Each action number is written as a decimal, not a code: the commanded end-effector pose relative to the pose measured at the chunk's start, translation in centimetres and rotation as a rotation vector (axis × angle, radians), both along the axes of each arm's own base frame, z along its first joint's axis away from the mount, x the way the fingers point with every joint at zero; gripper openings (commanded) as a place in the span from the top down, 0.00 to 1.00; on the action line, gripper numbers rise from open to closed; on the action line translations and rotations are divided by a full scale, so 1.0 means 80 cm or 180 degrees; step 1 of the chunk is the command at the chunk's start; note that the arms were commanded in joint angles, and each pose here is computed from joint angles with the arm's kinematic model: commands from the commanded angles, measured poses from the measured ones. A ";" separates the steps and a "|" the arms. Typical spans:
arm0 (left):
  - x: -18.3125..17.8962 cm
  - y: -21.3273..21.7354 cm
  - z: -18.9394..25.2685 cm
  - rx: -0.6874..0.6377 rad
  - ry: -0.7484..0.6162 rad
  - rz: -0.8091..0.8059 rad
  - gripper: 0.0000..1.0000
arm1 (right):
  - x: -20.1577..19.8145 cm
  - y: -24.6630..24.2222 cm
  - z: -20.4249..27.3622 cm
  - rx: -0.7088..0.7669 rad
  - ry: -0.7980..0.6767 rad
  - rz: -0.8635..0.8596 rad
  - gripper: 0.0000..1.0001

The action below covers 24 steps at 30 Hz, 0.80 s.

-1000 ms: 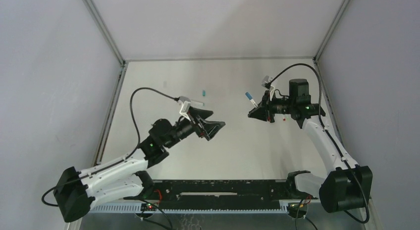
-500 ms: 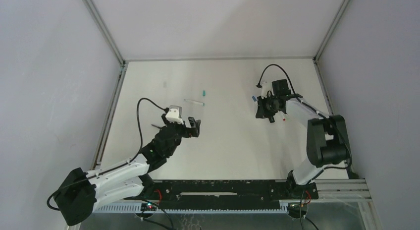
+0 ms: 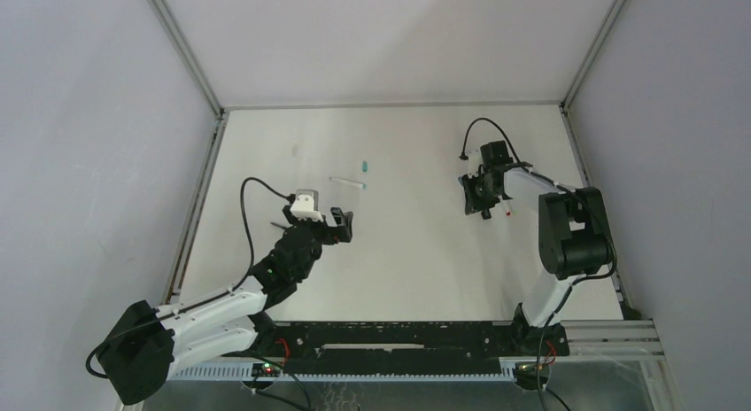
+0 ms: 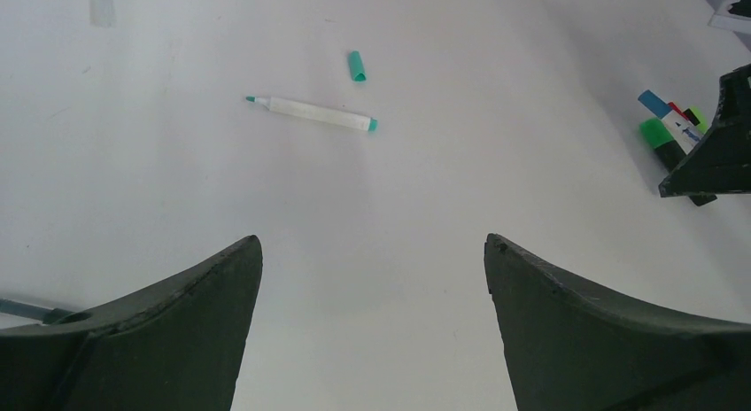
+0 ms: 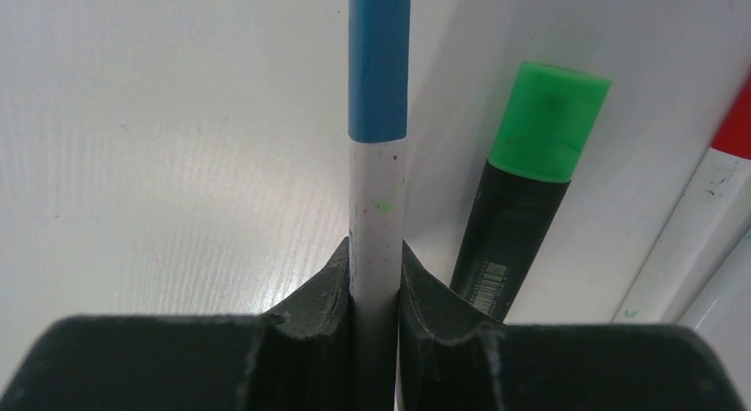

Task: Insert the pens into the pen caps
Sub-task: Place the pen at the center of the board.

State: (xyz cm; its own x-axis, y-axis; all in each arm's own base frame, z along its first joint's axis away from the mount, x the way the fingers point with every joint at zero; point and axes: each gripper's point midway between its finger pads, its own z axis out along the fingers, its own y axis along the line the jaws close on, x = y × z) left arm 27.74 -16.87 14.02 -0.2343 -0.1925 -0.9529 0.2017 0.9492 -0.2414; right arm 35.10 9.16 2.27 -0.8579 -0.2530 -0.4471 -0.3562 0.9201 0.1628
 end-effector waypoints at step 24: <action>0.016 0.010 0.030 -0.0692 0.0058 0.0001 0.02 | 0.004 0.005 0.128 0.0468 -0.0696 0.0350 0.62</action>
